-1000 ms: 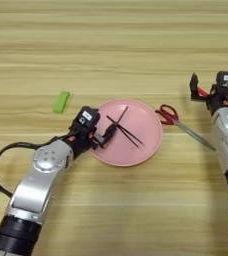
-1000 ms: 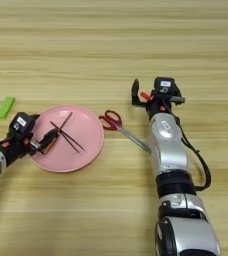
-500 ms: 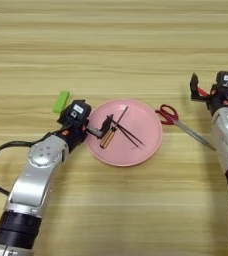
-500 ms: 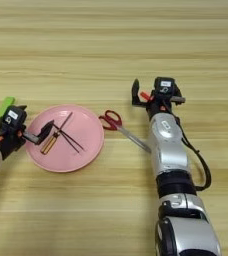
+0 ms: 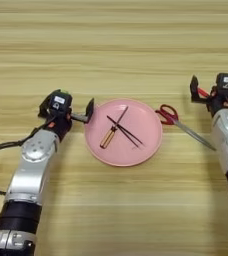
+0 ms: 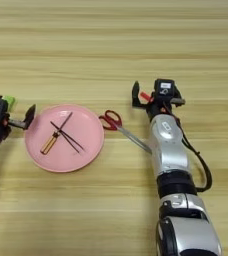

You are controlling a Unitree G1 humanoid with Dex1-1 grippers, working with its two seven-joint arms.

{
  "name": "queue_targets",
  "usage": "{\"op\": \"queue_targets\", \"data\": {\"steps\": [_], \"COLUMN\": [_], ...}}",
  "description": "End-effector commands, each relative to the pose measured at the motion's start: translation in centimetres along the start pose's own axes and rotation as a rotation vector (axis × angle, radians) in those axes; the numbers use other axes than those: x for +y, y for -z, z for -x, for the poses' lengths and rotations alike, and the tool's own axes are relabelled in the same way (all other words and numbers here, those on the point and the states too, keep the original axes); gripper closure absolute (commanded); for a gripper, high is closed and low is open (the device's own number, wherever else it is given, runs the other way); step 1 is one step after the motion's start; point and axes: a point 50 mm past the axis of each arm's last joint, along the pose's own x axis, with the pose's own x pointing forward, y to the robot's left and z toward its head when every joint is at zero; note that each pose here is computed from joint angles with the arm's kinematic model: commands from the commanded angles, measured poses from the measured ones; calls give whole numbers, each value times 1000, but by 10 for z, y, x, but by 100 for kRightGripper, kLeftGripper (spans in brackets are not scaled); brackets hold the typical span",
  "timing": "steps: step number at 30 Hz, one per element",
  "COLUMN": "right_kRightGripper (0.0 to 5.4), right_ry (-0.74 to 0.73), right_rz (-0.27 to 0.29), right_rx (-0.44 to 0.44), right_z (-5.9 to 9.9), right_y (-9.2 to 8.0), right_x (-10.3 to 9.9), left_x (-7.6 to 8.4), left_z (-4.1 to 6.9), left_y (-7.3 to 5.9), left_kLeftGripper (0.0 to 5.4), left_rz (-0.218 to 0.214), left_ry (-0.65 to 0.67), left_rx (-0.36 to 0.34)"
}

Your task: Move the objects on the table

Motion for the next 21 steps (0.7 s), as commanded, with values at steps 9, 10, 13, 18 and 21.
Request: {"op": "queue_targets", "data": {"steps": [9, 10, 13, 18, 21], "right_kRightGripper": [0, 0, 0, 0, 0], "right_ry": [79, 90, 94, 26, -11], "right_rz": [60, 63, 76, 93, 61], "right_rx": [2, 3, 15, 45, 52], "right_z": [-15, -16, -19, -22, -23], "right_y": [-10, -11, -10, -5, -5], "right_x": [-47, -52, -62, -66, -69], "left_x": [9, 10, 11, 13, 13], "left_z": [-6, -6, -8, -8, -9], "left_y": [1, 1, 2, 3, 4], "left_kLeftGripper": [3, 3, 3, 3, 3], "left_rz": [-4, -2, 17, 42, 43], "left_ry": [-86, -91, -113, -140, -142], "left_rx": [-27, -29, -42, -59, -62]}}
